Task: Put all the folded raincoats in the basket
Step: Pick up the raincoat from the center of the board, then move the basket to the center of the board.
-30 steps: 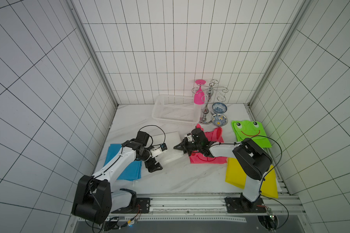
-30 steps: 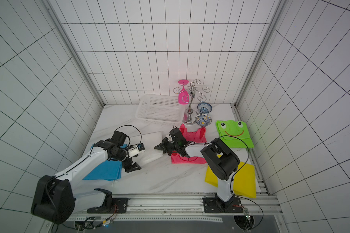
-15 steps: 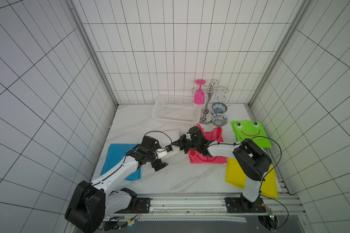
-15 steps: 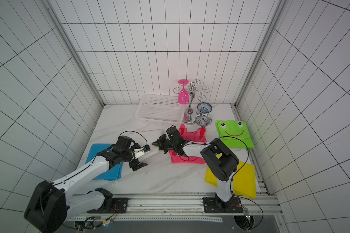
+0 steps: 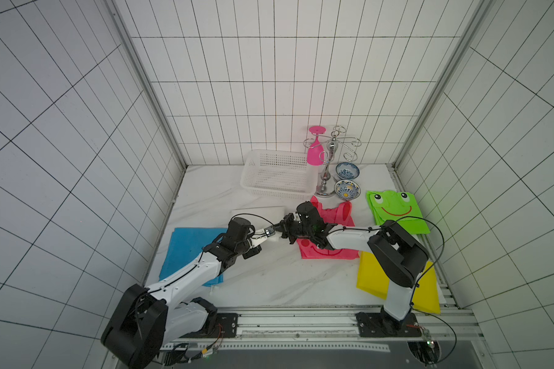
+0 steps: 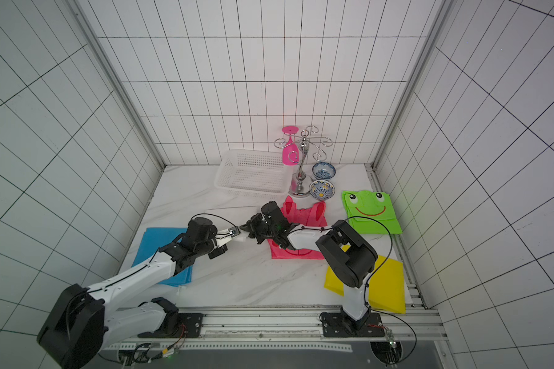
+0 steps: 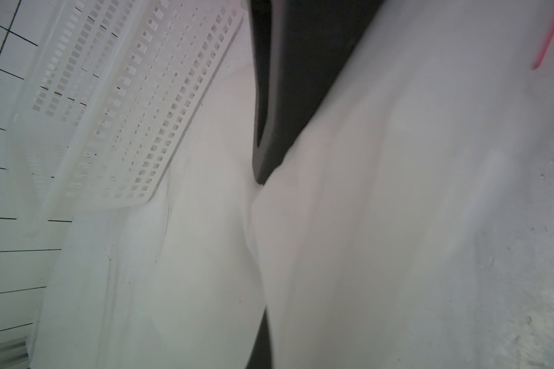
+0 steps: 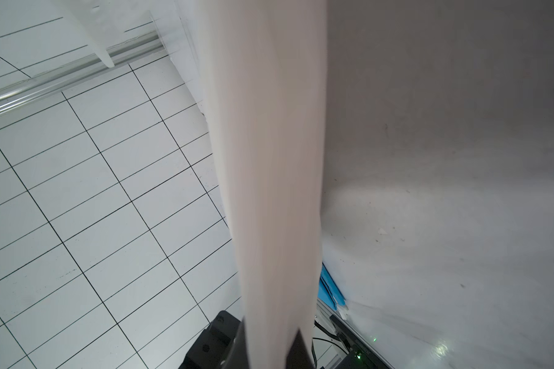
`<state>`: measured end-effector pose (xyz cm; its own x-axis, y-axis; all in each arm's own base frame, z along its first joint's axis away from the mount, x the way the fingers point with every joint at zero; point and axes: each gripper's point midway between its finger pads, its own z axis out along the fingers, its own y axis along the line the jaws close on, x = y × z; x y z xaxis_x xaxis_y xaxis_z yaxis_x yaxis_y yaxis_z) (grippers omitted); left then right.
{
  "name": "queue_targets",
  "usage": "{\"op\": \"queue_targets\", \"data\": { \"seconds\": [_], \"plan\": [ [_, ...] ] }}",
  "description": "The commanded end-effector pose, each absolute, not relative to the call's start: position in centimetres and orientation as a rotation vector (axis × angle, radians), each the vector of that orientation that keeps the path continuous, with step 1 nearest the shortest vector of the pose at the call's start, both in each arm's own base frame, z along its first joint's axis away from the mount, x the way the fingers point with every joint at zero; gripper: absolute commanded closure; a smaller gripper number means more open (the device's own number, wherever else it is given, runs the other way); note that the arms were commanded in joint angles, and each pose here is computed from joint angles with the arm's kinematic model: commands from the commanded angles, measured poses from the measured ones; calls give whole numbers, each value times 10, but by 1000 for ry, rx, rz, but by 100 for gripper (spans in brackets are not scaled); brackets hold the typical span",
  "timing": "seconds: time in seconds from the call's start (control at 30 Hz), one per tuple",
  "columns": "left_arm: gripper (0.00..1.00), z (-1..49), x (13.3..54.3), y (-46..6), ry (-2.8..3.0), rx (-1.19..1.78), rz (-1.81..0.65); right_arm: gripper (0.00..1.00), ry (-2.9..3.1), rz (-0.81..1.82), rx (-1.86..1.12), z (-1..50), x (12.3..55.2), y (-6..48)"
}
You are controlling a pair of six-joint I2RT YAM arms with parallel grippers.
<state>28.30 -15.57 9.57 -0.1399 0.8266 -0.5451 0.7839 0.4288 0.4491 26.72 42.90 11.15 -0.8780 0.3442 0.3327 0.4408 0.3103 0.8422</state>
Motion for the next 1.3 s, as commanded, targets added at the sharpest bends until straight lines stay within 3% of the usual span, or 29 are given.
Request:
{"op": "queue_targets", "data": {
  "seconds": [0.0, 0.13, 0.27, 0.37, 0.63, 0.83, 1.27],
  "plan": [
    [100, 110, 282, -133, 1995, 1381, 144, 70, -2515, -1742, -608, 154, 268, 432],
    [100, 148, 284, -121, 2054, 1310, 61, 50, -2694, -1705, -504, 167, 275, 409],
    [100, 183, 285, -108, 2083, 1249, 28, 36, -3246, -1223, -315, 170, 289, 348],
    [100, 203, 279, -101, 2112, 1228, 18, 33, -3513, -877, -301, 180, 306, 296],
    [100, 253, 278, -72, 2211, 1022, 30, 33, -3705, -412, -452, 172, 357, 215],
    [100, 289, 258, -74, 2211, 975, -101, 36, -3727, -305, -411, 164, 399, 214],
    [100, 313, 244, -79, 2221, 894, -201, 36, -3700, -579, -364, 153, 474, 247]
  ]
}}
